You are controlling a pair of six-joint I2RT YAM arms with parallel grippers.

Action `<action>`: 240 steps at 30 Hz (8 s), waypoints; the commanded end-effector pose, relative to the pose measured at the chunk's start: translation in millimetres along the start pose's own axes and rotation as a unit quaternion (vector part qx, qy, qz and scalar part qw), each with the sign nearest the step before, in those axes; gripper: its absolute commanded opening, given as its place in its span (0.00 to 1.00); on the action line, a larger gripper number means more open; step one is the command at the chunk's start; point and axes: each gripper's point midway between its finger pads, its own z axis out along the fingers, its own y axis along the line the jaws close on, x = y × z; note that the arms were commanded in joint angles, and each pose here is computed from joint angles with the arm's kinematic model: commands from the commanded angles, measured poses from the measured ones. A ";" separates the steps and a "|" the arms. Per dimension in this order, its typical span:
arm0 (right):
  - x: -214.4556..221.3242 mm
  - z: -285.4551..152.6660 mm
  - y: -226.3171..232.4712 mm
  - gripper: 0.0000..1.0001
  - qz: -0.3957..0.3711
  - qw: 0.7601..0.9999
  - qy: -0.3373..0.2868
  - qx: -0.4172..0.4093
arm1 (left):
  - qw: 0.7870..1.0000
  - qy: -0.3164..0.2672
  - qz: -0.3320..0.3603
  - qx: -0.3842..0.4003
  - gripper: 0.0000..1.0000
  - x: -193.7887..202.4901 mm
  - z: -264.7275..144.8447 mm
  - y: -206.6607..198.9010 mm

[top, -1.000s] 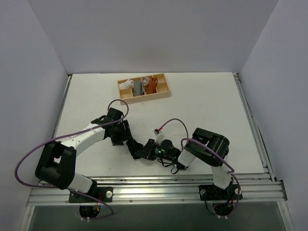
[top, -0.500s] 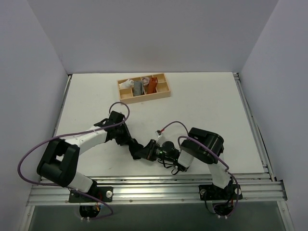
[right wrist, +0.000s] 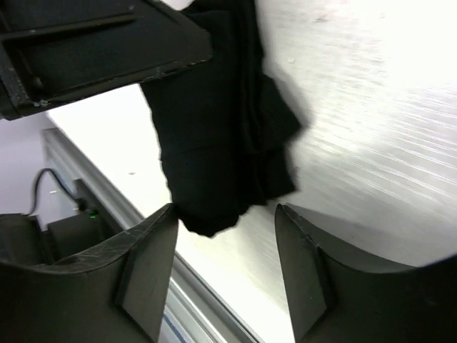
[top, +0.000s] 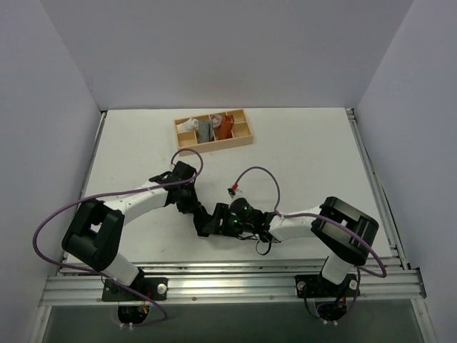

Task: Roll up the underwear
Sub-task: Roll the underwear, then place the rolled underwear into the container

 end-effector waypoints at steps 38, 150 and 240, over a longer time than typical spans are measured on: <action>16.7 17.5 -58.3 0.19 -0.126 0.984 0.113 0.056 | 0.995 0.022 -0.026 -0.094 0.25 15.4 -0.2 12.5; 22.7 20.8 -72.9 0.01 -0.009 0.994 0.080 0.074 | 0.976 0.116 -0.148 0.109 0.37 30.6 32.3 35.1; -403.1 60.0 -130.9 0.00 -0.230 0.960 -0.120 0.102 | 0.969 -0.005 -0.197 0.148 0.43 -17.7 -77.4 19.5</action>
